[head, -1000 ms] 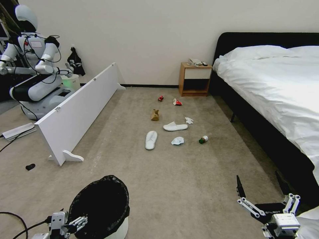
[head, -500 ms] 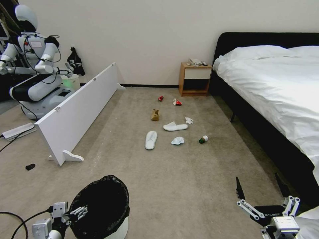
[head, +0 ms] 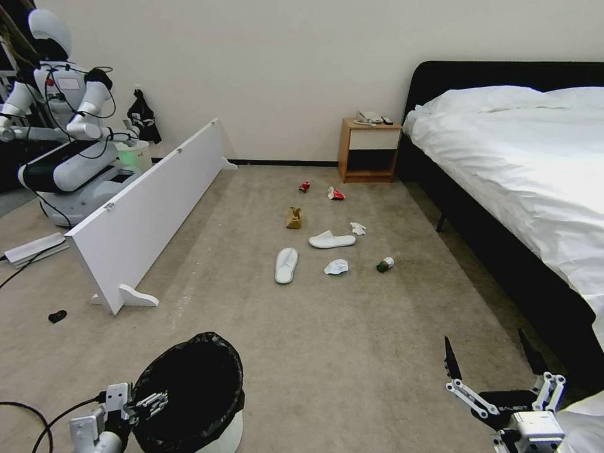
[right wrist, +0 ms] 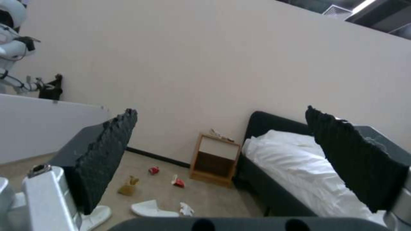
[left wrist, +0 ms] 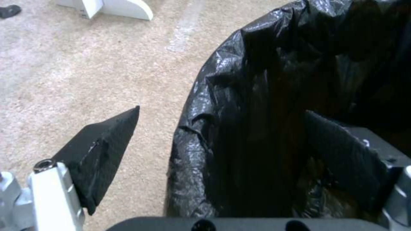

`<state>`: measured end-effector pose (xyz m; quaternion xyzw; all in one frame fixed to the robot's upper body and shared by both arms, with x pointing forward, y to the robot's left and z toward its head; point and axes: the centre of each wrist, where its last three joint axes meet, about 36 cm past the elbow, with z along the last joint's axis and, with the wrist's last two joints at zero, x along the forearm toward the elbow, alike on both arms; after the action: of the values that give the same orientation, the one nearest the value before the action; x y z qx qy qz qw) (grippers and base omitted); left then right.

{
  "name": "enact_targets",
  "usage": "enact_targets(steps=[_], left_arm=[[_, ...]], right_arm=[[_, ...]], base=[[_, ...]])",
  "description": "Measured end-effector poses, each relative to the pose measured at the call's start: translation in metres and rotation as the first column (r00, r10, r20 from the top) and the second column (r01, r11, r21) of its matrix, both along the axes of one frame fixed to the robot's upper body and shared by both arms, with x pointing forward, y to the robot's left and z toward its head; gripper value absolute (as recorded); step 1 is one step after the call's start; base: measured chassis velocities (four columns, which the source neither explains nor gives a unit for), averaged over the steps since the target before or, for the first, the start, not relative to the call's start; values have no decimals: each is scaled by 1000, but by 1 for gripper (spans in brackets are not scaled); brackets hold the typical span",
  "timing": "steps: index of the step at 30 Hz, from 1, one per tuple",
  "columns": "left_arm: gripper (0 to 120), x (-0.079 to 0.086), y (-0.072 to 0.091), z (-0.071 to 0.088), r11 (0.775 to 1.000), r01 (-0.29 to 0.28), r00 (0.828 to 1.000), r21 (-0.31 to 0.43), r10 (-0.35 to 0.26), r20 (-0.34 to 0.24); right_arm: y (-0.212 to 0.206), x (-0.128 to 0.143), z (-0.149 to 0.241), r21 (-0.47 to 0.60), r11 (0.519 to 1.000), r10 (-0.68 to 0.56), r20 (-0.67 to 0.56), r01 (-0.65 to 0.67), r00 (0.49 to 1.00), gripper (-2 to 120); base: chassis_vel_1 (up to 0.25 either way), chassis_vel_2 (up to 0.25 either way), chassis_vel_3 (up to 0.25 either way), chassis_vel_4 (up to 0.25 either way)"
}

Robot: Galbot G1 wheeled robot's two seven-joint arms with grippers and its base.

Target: Pick up the trash bin, then pick up the garbage from the floor and place it into the trash bin.

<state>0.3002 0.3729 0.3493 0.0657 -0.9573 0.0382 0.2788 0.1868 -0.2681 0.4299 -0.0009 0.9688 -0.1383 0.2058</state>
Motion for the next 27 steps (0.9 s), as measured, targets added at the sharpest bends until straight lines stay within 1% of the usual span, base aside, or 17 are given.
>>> enact_targets(steps=[5,7,8,9,11,12,13,14,16,17,18,20,21,23,24,26,27], left_arm=[[97,1,2,-6,1000,-7,1000,1,7,-23],[90,1,3,-9,1000,-11,999,2,11,-31],[90,1,3,-9,1000,-11,999,2,11,-31],[81,1,4,-11,1000,-13,999,2,13,-35],[73,1,4,-11,1000,-12,999,1,12,-39],[73,1,4,-11,1000,-12,999,1,12,-39],[68,1,4,-11,1000,-11,999,0,11,-41],[59,1,4,-12,1000,-10,999,0,10,-43],[59,1,4,-12,1000,-10,999,-1,10,-44],[51,0,4,-12,1000,-8,999,-1,8,-46],[51,0,4,-12,1000,-8,999,-1,8,-46],[39,-2,3,-13,1000,-6,999,-3,6,-50],[39,-2,3,-13,1000,-6,999,-3,6,-50],[32,-3,3,-14,1000,-5,999,-4,4,-52],[32,-3,3,-14,1000,-5,999,-4,4,-52],[26,-4,3,-14,1000,-2,999,-5,2,-54],[26,-4,3,-14,1000,-2,999,-5,2,-54]], right_arm=[[0,0,0,1,1000,1,-1,-1,1000,100],[0,0,0,0,1000,2,0,-2,1000,100],[0,0,0,0,1000,2,0,-2,1000,100],[0,0,1,1,1000,2,1,-2,1000,100],[1,0,1,2,1000,3,1,-3,1000,100],[1,0,1,2,1000,3,1,-3,1000,100],[1,0,1,2,1000,3,1,-3,1000,100],[1,0,1,2,1000,3,0,-3,1000,100],[1,0,1,2,1000,4,0,-4,1000,100],[1,1,1,3,1000,4,0,-4,1000,100],[1,1,1,3,1000,4,0,-4,1000,100],[1,1,1,3,1000,4,0,-4,1000,100],[1,1,1,3,1000,4,0,-4,1000,100],[1,1,1,3,1000,4,0,-4,1000,100],[1,1,1,3,1000,4,0,-4,1000,100],[1,0,2,3,1000,5,1,-5,1000,100],[1,0,2,3,1000,5,1,-5,1000,100]], base=[[0,0,0,0],[0,0,0,0],[0,0,0,0],[0,0,0,0],[0,0,0,0],[0,0,0,0],[0,0,0,0],[0,0,0,0],[0,0,0,0],[0,0,0,0],[0,0,0,0],[0,0,0,0],[0,0,0,0],[0,0,0,0],[0,0,0,0],[0,0,0,0],[0,0,0,0]])
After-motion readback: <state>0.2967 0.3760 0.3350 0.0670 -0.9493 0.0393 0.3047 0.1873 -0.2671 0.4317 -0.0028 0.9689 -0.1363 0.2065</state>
